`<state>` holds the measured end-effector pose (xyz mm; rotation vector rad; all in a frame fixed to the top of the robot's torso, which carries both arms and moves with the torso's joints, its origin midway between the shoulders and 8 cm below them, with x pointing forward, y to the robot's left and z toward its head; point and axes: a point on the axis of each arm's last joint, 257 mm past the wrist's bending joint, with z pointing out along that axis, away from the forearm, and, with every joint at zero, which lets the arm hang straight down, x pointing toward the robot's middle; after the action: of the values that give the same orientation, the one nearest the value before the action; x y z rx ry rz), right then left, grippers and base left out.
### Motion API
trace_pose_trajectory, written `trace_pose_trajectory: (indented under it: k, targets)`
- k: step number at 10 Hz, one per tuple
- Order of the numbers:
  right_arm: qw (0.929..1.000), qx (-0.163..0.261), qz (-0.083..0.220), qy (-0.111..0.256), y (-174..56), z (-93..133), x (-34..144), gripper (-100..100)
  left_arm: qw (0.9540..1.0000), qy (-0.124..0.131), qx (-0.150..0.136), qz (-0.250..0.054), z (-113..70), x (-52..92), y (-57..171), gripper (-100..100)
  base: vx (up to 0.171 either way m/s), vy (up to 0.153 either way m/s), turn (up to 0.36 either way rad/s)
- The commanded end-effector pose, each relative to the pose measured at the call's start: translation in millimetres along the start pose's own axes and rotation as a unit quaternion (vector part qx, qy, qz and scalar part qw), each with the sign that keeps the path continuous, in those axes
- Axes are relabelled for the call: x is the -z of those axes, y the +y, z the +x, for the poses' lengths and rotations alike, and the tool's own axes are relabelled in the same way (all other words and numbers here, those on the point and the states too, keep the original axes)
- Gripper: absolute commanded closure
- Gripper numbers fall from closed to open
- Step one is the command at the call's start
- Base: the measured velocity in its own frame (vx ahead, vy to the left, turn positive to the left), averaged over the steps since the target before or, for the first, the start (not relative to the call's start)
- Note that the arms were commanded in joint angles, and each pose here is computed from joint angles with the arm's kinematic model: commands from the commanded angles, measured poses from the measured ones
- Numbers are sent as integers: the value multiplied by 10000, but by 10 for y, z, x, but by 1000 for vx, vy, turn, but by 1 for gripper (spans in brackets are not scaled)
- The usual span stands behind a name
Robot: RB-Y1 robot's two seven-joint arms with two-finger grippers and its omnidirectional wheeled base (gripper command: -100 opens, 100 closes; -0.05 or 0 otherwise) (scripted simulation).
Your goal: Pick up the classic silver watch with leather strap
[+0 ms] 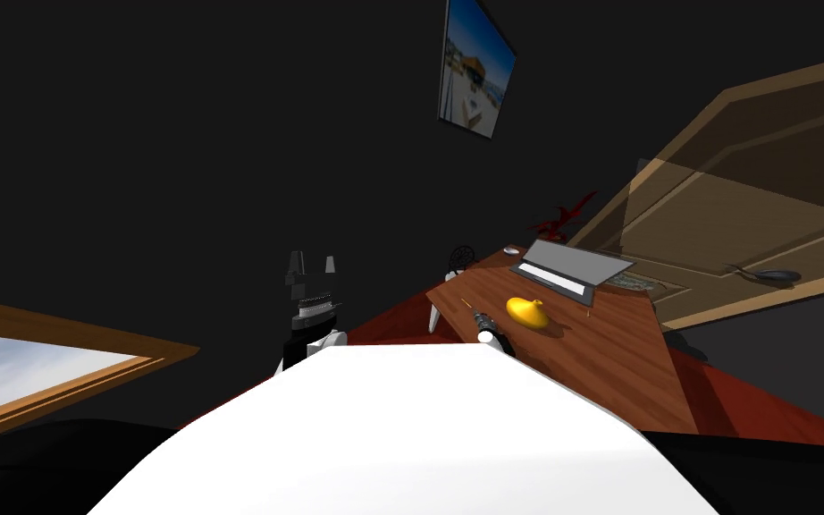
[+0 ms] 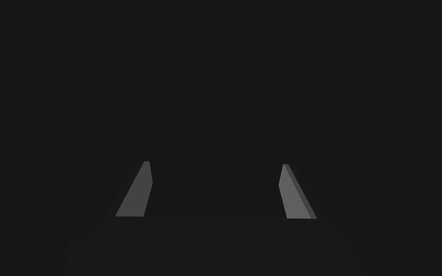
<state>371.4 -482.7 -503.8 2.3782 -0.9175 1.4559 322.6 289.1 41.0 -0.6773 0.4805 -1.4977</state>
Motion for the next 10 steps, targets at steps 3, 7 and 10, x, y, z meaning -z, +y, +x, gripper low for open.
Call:
trace_pose_trajectory:
  k: [3, 7, 10]
  targets:
    - [10000, 28, -32, 3, -43, -210, 250, -100, 10000, 0, 0, 0, 0, 0, 0, 0, 54, -78, 37]
    - [9999, -26, -106, 19, -95, -417, 561, -100, 10000, 0, 0, 0, 0, 0, 0, 0, 66, -95, 44]
    - [9998, -85, -201, 25, -99, -531, 787, -100, 10000, 0, 0, 0, 0, 0, 0, 0, 59, -88, 38]
